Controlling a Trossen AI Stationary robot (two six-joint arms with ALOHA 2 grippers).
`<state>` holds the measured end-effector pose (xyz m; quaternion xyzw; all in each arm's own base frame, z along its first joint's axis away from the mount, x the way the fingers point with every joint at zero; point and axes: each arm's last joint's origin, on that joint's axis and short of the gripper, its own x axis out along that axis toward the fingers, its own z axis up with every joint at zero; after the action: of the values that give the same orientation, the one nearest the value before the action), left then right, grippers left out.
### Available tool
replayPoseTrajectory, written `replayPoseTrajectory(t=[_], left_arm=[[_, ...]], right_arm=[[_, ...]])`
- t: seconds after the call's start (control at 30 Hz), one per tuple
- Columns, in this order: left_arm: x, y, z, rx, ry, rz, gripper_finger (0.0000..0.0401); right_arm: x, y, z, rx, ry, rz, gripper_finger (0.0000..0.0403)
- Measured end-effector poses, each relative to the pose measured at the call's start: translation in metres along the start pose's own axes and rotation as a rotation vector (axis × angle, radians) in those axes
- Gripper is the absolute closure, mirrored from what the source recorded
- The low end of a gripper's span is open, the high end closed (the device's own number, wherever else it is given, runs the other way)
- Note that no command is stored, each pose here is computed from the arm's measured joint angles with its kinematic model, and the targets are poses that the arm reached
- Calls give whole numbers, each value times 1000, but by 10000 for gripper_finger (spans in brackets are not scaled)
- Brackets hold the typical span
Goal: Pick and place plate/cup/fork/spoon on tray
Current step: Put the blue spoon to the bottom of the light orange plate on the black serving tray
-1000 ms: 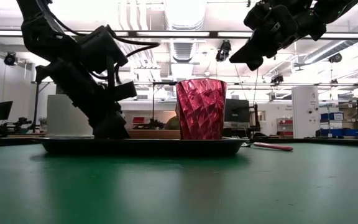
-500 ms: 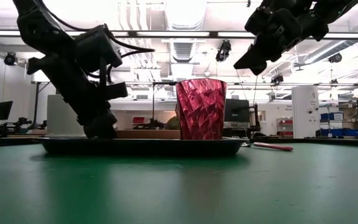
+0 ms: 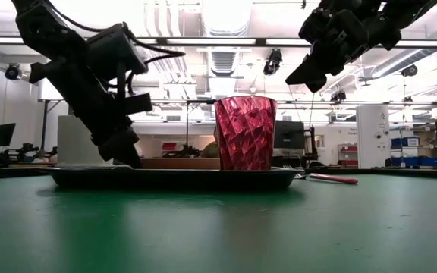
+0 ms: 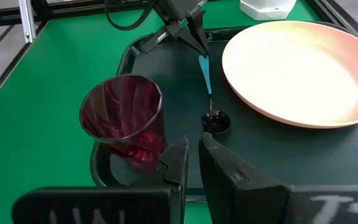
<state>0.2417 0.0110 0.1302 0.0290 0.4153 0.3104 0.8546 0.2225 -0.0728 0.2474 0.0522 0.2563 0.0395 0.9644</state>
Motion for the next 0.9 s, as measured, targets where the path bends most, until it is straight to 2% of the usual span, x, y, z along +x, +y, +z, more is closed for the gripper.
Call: replayPoseTrajectory(t=[0.1,0.23,0.3,0.53,0.9], left_arm=[[-6,2,5,-21,-27,-27,401],[-14,1,6,24,-4,-223,401],[-14,0,3,51,25,-277,401],[-5,0,-13,66,51,-213,401],[-3,4,-16,24,42,-108,401]], right_arm=[[0,0,0,1,0,0,374],[0,0,0,-1,0,0,374],[0,0,0,-1,0,0,374],[0,0,-1,0,3,0,374],[0,0,-1,1,3,0,374]])
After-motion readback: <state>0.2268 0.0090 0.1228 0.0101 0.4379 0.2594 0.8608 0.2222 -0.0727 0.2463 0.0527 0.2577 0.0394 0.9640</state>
